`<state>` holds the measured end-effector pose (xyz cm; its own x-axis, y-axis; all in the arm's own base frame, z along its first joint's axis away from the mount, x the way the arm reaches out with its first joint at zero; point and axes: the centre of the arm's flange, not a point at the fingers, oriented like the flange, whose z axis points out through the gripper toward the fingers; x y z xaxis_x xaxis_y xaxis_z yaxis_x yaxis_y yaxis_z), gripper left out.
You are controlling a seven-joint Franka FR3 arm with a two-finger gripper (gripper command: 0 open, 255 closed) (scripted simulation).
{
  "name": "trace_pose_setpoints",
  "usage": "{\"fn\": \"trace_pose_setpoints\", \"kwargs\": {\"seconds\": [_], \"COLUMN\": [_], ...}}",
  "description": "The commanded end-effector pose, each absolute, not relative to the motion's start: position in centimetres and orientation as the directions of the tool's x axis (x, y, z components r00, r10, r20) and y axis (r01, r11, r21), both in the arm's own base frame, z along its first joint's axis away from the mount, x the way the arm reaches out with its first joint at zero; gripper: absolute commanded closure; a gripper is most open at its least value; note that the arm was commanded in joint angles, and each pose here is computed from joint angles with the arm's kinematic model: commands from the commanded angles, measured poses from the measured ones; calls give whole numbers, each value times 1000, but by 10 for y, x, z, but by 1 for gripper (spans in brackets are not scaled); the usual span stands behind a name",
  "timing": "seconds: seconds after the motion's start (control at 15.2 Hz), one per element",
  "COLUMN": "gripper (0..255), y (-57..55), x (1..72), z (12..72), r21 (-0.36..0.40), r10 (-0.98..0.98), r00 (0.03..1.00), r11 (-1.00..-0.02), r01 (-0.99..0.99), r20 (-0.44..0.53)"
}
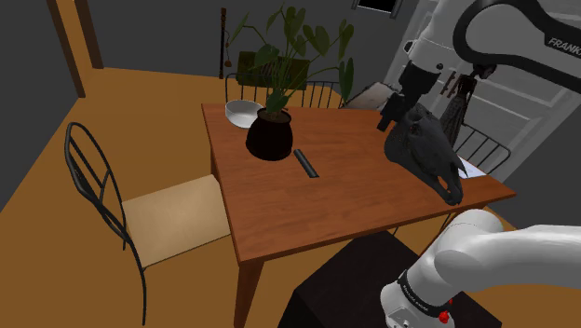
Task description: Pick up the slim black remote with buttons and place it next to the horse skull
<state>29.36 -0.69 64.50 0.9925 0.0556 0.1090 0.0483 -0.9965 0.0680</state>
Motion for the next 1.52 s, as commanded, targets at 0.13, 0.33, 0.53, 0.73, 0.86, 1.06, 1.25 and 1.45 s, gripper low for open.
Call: {"fn": "trace_pose_setpoints", "kwargs": {"seconds": [0.13,0.33,0.53,0.73,0.86,1.06,1.25,1.45], "gripper": [0,0,0,0,0,0,0,0], "y": [-10,-15,-22,-29,-34,-42,-51,-61], "x": [313,343,371,399,418,445,471,497], "z": [627,598,570,541,522,492,463,432], "r21": [56,39,22,6,-4,-20,-35,-49], "r10": [23,-25,-73,-121,-153,-200,-247,-292], "r00": [994,995,994,990,986,978,968,956], "r11": [-998,-999,-997,-993,-988,-980,-969,-956], "r01": [17,-29,-75,-122,-153,-199,-245,-291], "r20": [103,94,84,73,66,53,41,27]}}
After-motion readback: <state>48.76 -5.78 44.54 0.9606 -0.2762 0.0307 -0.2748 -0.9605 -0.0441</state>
